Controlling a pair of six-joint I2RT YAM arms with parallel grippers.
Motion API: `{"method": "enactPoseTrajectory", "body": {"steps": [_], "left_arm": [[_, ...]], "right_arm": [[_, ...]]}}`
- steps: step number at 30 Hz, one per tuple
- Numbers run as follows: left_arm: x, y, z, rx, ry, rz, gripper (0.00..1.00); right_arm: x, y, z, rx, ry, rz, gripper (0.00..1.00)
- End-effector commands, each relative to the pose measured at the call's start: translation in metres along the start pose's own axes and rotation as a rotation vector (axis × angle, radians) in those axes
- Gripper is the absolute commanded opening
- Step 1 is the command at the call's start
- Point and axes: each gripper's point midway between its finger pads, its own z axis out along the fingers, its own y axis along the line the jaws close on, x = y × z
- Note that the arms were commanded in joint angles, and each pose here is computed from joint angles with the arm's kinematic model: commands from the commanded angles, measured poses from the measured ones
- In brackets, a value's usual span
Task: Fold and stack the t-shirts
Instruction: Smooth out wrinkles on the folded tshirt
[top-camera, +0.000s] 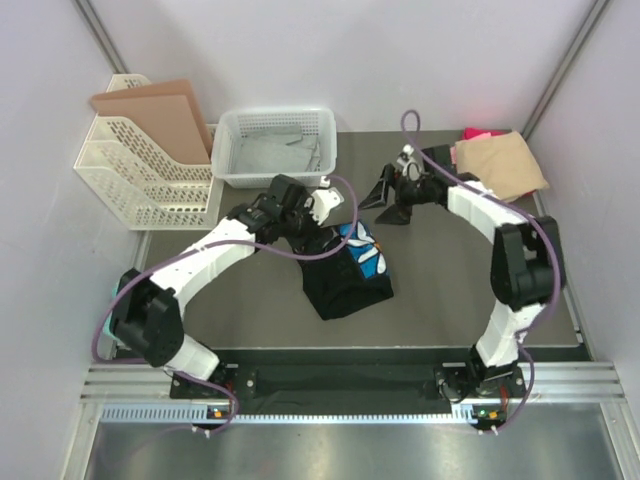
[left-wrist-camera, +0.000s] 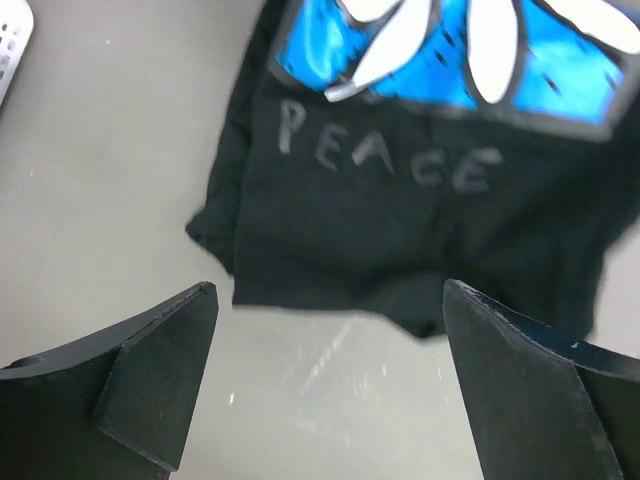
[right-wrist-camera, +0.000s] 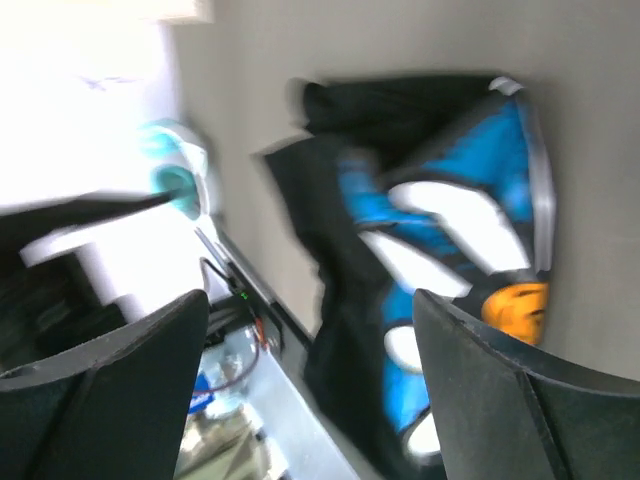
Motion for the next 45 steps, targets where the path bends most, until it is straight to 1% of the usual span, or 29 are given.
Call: {"method": "enactPoseTrajectory", "body": {"steps": [1,2,3,4,6,7,9,17,20,27,29,31,32,33,35,38,41,42,44,45], "left_arm": [[-0.022,0.012,0.029,-0.031,-0.074,-0.067,0.99],[-0.022,0.015,0.034,-0.039,-0.061,-0.077,0.99],[-0.020,0.017,0.039,-0.043,-0.049,-0.084,0.99],[-0.010,0.018,0.052,-0.037,-0.012,-0.097,0.99],[-0.005,0.021,0.059,-0.042,0.027,-0.123,0.99],[0.001,0.021,0.066,-0.030,0.048,-0.134,0.99],[0.003,0.024,0.070,-0.030,0.056,-0.144,0.99],[0.031,0.021,0.087,-0.015,0.141,-0.157,0.99],[0.039,0.018,0.090,-0.008,0.161,-0.152,0.99],[0.053,0.019,0.087,-0.018,0.195,-0.135,0.99],[0.055,0.022,0.084,-0.021,0.195,-0.135,0.99],[0.058,0.026,0.080,-0.020,0.196,-0.147,0.99],[0.060,0.028,0.079,-0.025,0.201,-0.142,0.99],[0.063,0.028,0.079,-0.025,0.211,-0.137,0.99],[0.069,0.027,0.079,-0.026,0.228,-0.125,0.99],[0.074,0.030,0.078,-0.044,0.236,-0.117,0.99],[0.075,0.031,0.079,-0.052,0.242,-0.118,0.99],[0.076,0.032,0.079,-0.051,0.243,-0.121,0.99],[0.075,0.031,0.078,-0.049,0.242,-0.122,0.99],[0.074,0.032,0.078,-0.052,0.240,-0.123,0.99]], "right_arm": [[0.015,0.042,-0.047,-0.068,-0.100,-0.117,0.82],[0.022,0.040,-0.048,-0.078,-0.099,-0.095,0.82],[0.035,0.029,-0.043,-0.077,-0.085,-0.076,0.81],[0.043,0.030,-0.045,-0.087,-0.085,-0.075,0.81],[0.062,0.017,-0.040,-0.093,-0.067,-0.056,0.80],[0.069,0.020,-0.041,-0.106,-0.064,-0.045,0.80],[0.082,0.014,-0.036,-0.130,-0.049,-0.034,0.80],[0.113,0.004,-0.010,-0.173,0.022,0.011,0.79],[0.124,-0.014,-0.002,-0.149,0.047,0.038,0.79],[0.160,-0.084,0.016,0.009,0.117,0.135,0.76],[0.164,-0.095,0.015,0.063,0.125,0.135,0.75],[0.162,-0.099,0.012,0.102,0.125,0.101,0.75],[0.158,-0.099,0.009,0.152,0.126,0.101,0.74],[0.150,-0.091,0.003,0.160,0.103,0.049,0.74],[0.133,-0.072,-0.007,0.175,0.066,0.010,0.75],[0.114,-0.023,-0.022,0.103,0.008,-0.070,0.75],[0.116,0.025,-0.025,0.016,-0.006,-0.137,0.76],[0.123,0.038,-0.022,-0.008,0.007,-0.141,0.76],[0.131,0.054,-0.016,-0.065,0.016,-0.162,0.76],[0.141,0.059,-0.008,-0.078,0.040,-0.148,0.76]]}}
